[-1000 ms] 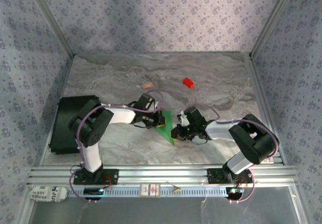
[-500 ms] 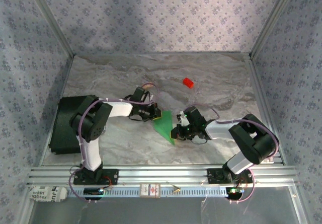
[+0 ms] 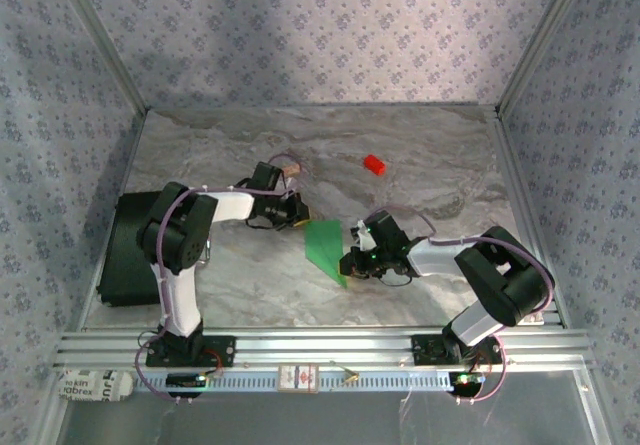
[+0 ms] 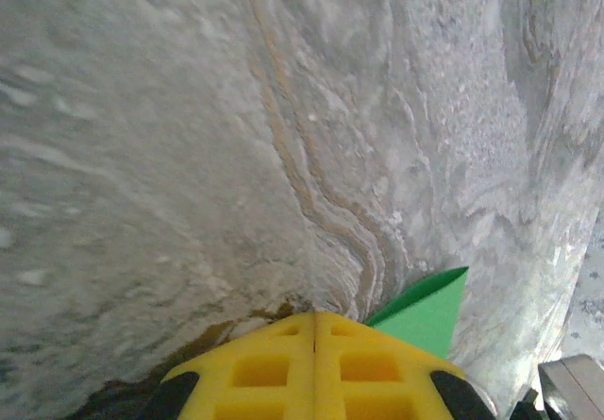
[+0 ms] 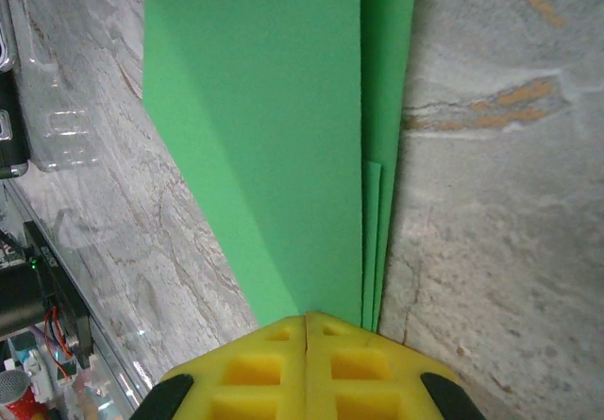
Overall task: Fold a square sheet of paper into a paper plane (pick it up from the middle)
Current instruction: Fourth fold the wing at the center of the table.
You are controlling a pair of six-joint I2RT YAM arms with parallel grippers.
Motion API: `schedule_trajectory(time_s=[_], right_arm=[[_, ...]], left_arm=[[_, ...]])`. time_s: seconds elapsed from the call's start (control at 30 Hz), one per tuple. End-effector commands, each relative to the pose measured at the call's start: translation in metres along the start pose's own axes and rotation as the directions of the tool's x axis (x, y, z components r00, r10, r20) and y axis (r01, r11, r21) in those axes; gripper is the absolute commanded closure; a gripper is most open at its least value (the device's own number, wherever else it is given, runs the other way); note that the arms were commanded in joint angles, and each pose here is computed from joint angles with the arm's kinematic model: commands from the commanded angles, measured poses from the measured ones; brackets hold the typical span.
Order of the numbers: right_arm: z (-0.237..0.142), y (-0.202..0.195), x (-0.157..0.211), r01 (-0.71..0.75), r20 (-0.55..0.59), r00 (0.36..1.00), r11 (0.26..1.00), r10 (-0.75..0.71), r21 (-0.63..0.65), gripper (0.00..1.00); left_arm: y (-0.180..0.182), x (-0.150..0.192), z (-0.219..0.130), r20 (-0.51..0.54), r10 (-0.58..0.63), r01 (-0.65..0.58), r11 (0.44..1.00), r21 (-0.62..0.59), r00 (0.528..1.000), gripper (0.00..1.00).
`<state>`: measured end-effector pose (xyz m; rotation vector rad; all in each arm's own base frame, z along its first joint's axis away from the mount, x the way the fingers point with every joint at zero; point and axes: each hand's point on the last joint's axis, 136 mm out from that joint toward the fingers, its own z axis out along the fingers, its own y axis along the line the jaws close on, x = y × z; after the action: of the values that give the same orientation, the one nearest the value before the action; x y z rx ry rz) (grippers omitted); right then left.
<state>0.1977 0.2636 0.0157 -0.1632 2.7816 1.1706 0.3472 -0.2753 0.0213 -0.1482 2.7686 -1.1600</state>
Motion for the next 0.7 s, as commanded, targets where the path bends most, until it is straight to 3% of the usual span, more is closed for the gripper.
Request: schedule_trajectory(time_s=[0.0, 0.33, 0.5, 0.67], right_arm=[[-0.002, -0.06, 0.043, -0.089, -0.108, 0.987, 0.968, 0.117, 0.234, 1.0], [-0.002, -0.055, 0.034, -0.076, -0.103, 0.989, 0.971, 0.102, 0.229, 1.0], [-0.002, -0.054, 0.032, -0.066, -0.108, 0.99, 0.971, 0.093, 0.229, 1.0], [-0.002, -0.053, 0.034, -0.071, -0.115, 0.989, 0.973, 0.098, 0.222, 1.0]], left_arm=[[0.001, -0.011, -0.012, 0.044, 0.021, -0.019, 0.999, -0.037, 0.999, 0.97], [-0.038, 0.004, -0.031, 0.079, 0.055, -0.058, 0.998, 0.036, 0.995, 0.96], [-0.057, 0.039, -0.014, 0.004, 0.114, -0.114, 0.992, 0.062, 0.993, 0.96], [-0.059, 0.058, 0.012, -0.019, 0.055, -0.051, 0.989, 0.138, 0.998, 0.97]])
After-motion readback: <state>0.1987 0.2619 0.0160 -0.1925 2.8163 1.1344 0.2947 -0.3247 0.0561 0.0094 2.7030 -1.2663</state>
